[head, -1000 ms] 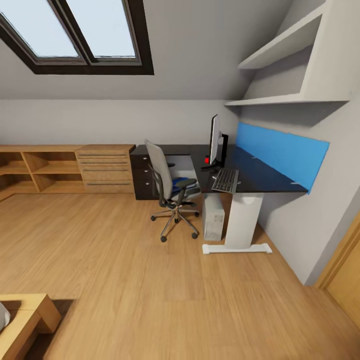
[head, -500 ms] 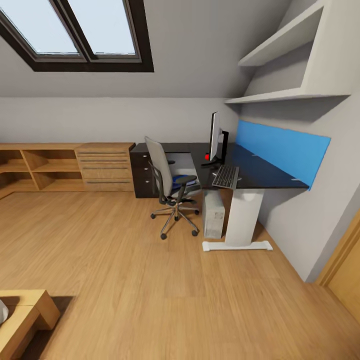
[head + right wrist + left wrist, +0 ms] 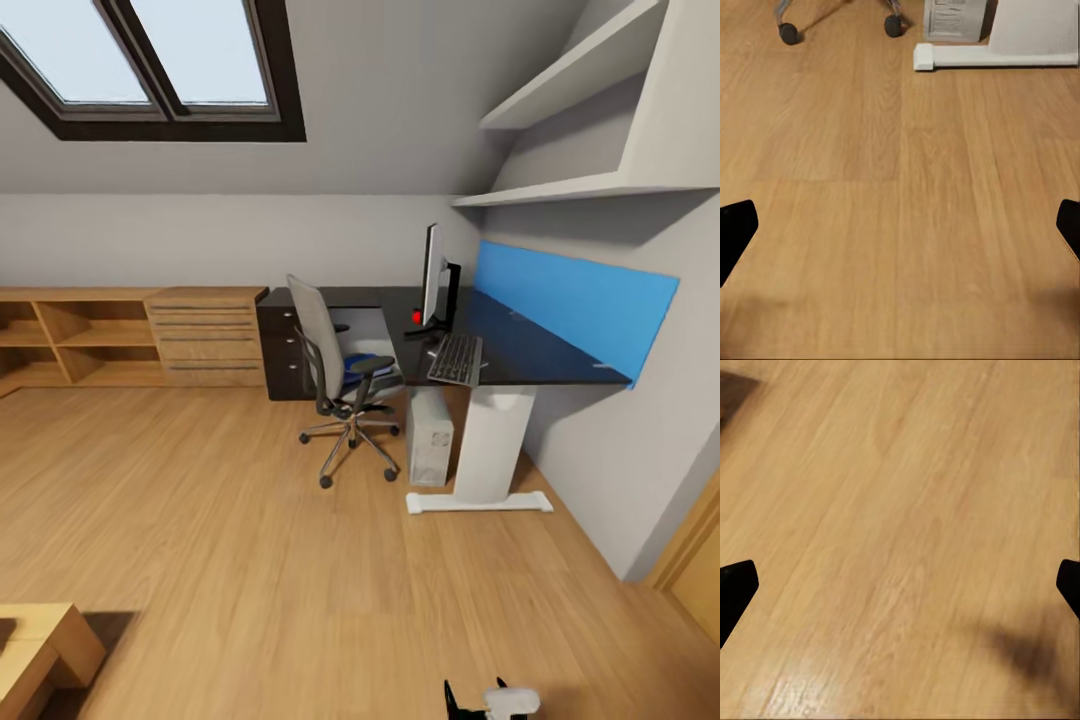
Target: In the bedroom, organize the workspace by keeping the computer under the desk, ensuring the monitor is on the desk, placing the keyboard on the desk next to the monitor, placing the mouse on the desk next to the keyboard, moving the folder from the swivel chair onto the desk next to the mouse, stacking the notebook on top of the folder with the pen on top of the notebook, and positioning the swivel chair next to the desk.
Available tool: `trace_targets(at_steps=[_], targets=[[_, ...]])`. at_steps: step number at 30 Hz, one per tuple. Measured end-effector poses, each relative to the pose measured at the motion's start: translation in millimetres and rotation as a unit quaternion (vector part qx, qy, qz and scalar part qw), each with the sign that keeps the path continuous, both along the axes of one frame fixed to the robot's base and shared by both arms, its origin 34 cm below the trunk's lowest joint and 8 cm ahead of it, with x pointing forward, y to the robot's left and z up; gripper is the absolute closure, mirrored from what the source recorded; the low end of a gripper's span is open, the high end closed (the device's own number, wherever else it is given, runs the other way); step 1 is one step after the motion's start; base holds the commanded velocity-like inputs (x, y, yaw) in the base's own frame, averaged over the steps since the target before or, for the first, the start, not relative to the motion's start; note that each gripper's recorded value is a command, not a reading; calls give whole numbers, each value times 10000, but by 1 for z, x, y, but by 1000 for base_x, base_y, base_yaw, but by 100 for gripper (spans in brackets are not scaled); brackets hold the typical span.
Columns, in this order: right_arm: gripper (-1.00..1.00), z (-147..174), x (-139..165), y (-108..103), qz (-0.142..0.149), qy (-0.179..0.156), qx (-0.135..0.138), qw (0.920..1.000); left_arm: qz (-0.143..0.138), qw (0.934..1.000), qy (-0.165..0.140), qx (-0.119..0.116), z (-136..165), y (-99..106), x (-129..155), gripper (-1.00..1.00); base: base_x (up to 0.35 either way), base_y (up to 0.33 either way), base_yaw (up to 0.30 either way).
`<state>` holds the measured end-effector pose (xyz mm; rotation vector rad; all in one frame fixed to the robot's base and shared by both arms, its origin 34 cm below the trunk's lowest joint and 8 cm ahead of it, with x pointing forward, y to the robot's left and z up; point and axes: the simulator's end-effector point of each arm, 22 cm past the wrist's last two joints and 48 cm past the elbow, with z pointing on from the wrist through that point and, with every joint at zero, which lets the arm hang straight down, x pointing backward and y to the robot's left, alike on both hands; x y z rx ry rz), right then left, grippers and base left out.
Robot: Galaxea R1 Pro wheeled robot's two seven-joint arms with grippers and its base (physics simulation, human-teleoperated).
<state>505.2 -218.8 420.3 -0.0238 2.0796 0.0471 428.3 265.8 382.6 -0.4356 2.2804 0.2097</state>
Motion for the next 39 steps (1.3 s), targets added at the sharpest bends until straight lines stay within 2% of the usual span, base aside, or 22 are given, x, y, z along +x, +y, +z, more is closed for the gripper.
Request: trace_targets(at_steps=[2, 3, 4, 8, 9, 10, 12, 13, 17, 20, 27, 29, 31, 33, 39], targets=[[-100, 13, 26, 3, -125, -68, 75, 9999, 7, 9997, -239, 16, 20, 5, 27, -100, 318, -4, 0], [-100, 25, 54, 6, -165, -89, 112, 9998, -4, 9993, -370, 7, 37, 8, 50, -100, 320, -2, 0], [-100, 31, 66, 7, -173, -100, 122, 9997, -3, 9991, -416, -3, 45, 9, 59, -100, 320, -2, 0], [-100, 60, 123, 10, -167, -92, 142, 9997, -96, 9996, -248, -104, 77, 12, 92, -100, 321, -1, 0], [-100, 73, 150, 17, -187, 77, 179, 9996, -209, 9995, -60, -223, 104, 9, 118, -100, 322, 0, 0], [-100, 113, 194, 18, -208, -272, 188, 9992, -217, 9992, -257, -206, 124, 11, 136, -100, 322, 0, 0], [-100, 115, 200, 18, -351, -200, 261, 9988, -239, 9990, -313, -226, 134, 10, 146, -100, 322, 0, 0], [-100, 121, 206, 24, -453, -180, 391, 9980, -247, 9989, -338, -231, 138, 11, 151, -100, 322, 0, 0], [-100, 124, 211, 39, -570, -107, 624, 9964, -240, 9991, -250, -239, 133, 13, 150, -100, 323, 5, 0], [-100, 109, 201, 42, -596, 100, 654, 9960, -226, 9992, -242, -227, 132, 15, 149, -100, 317, 93, 0], [-100, 101, 195, 41, -626, 199, 662, 9956, -138, 9995, -274, -123, 132, 33, 148, -100, 293, 195, 0], [-100, 102, 196, 41, -632, 185, 665, 9956, -126, 9995, -276, -109, 132, 35, 148, -100, 176, 137, 0], [-100, 115, 205, 37, -686, -40, 700, 9952, -145, 9994, -283, -125, 132, 33, 149, -100, 61, 47, 0], [-100, 120, 209, 34, -755, -125, 749, 9942, -156, 9994, -284, -135, 132, 31, 149, -100, 23, 18, 0], [-100, 121, 211, 31, -776, -234, 776, 9937, -139, 9991, -385, -118, 136, 32, 153, -100, 5, 4, 0]])
